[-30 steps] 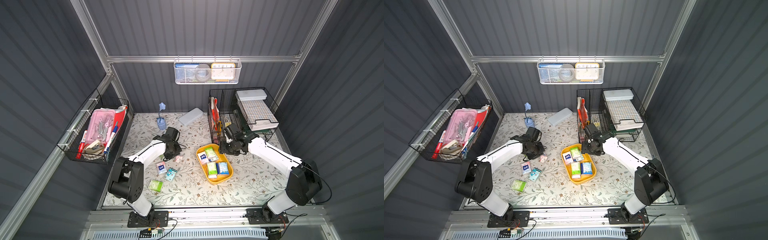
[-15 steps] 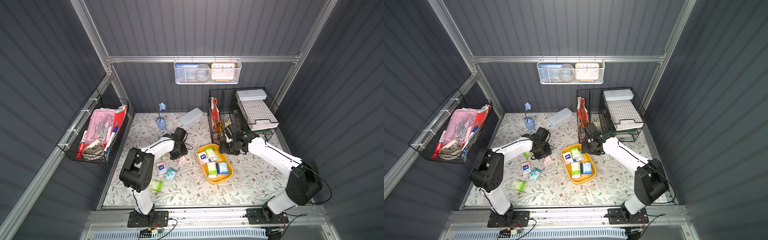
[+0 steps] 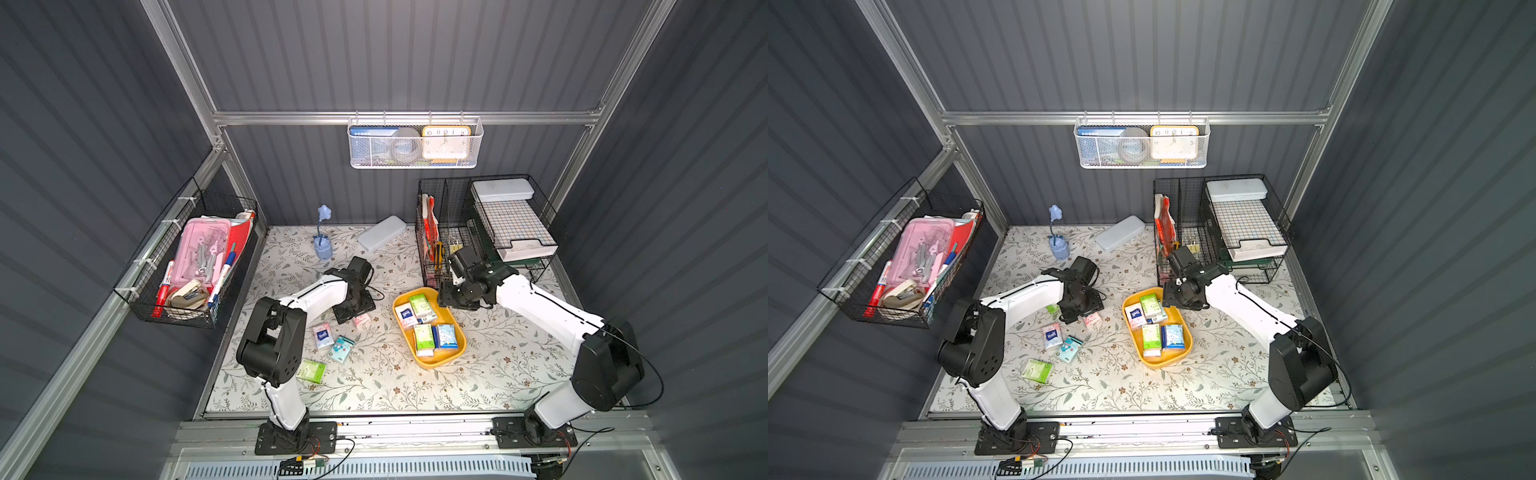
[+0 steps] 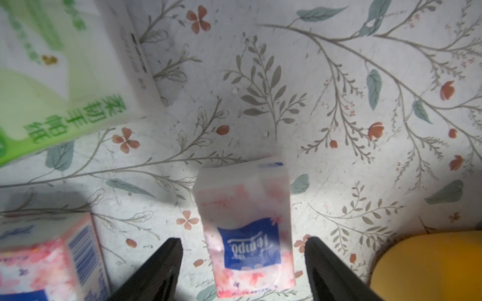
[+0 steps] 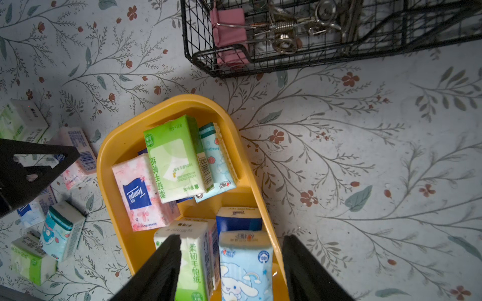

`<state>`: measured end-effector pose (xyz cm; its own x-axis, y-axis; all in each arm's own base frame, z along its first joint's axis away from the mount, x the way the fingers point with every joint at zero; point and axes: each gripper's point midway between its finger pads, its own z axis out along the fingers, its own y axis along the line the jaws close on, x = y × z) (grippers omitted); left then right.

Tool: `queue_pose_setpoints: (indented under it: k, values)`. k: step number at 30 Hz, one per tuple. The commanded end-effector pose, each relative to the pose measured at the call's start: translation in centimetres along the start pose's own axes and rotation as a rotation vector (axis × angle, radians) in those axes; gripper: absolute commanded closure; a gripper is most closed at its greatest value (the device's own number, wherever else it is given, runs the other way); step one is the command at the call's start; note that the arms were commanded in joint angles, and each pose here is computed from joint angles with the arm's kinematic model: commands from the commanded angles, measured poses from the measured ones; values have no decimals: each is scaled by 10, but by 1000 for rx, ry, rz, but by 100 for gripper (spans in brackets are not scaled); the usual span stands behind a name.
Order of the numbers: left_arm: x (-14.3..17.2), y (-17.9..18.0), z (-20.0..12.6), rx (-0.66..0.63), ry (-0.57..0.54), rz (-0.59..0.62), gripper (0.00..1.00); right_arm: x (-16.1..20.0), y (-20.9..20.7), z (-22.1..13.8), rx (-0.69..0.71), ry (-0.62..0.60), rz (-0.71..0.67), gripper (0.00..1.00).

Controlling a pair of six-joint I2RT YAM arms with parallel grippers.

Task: Put the pocket tissues into the storage box
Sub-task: Pick up the pocket tissues from the center of the board.

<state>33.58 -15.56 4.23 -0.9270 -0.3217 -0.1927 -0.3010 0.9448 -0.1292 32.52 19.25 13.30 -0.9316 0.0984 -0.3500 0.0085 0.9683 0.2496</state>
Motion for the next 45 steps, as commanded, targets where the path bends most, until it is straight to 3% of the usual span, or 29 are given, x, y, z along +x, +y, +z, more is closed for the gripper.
queue_pose_setpoints:
  k: [1,8,13,16,21,27,32,37,45]
  values:
    - [2,1,7,-5,-1,-7,22,0,1,-2,5,-1,-9,34]
    - [-4,-4,21,-1,-15,-6,28,-1,-1,-7,13,-11,-9,34]
    - [-5,-5,23,0,-21,-7,44,1,-2,-8,13,-10,-7,34]
    - [-5,-4,24,-1,-19,-6,47,1,-3,-9,15,-14,-6,34]
    - [-6,-5,18,-2,-18,0,65,0,-5,-11,24,-26,-5,34]
    - [-10,-9,-11,9,-29,33,64,0,-6,-9,25,-26,-1,34]
    - [-15,-34,-52,78,-71,70,63,0,-6,-7,26,-26,6,34]
    - [-17,-78,-87,184,-102,117,63,0,-12,-7,33,-33,20,34]
    - [29,-161,-96,273,-74,227,63,-2,-43,-10,59,-76,105,33]
